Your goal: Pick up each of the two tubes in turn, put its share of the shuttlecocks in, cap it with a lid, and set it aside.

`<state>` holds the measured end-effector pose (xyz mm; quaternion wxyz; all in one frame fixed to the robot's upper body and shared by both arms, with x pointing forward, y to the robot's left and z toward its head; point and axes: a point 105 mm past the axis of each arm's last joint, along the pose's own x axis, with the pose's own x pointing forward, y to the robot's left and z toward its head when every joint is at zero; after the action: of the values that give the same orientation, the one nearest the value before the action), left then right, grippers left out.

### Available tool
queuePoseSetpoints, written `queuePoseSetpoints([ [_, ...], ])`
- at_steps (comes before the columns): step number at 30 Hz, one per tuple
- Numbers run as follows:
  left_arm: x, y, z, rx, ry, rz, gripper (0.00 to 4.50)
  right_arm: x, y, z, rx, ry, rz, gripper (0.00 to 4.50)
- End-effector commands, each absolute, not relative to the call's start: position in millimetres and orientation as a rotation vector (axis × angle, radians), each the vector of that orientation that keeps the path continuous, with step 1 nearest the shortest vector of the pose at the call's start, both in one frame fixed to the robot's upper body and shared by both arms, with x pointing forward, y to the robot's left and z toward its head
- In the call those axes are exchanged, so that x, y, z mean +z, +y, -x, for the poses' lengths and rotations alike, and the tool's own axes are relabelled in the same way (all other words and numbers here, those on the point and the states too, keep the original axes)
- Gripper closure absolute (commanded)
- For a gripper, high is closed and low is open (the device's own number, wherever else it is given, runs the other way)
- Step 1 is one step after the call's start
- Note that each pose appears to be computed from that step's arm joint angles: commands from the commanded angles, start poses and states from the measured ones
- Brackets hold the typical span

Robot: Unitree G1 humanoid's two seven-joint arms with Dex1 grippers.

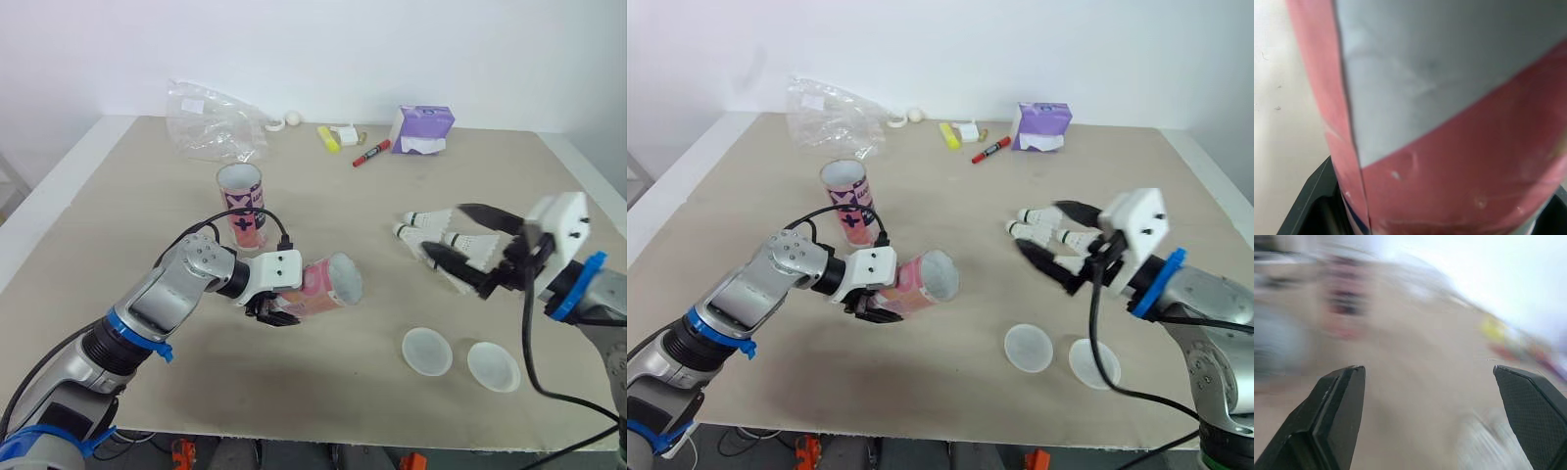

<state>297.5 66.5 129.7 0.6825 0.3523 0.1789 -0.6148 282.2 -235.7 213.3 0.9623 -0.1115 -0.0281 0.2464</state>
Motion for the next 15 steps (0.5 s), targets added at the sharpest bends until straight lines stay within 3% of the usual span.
queuePoseSetpoints([
  [1, 114.9, 73.8, -299.8, -1.341, 0.467, -0.795, 1.36, 208.3, -266.3, -281.5, 0.314, -0.055, 0.194, 0.02],
  [9, 114.7, 74.3, -299.6, -1.343, 0.467, -0.801, 1.36, 159.0, -263.5, -266.8, 0.349, 0.08, 0.052, 0.02],
  [15, 115.0, 74.2, -299.5, -1.342, 0.466, -0.798, 1.36, 142.6, -262.7, -272.6, 0.354, 0.118, -0.019, 0.02],
])
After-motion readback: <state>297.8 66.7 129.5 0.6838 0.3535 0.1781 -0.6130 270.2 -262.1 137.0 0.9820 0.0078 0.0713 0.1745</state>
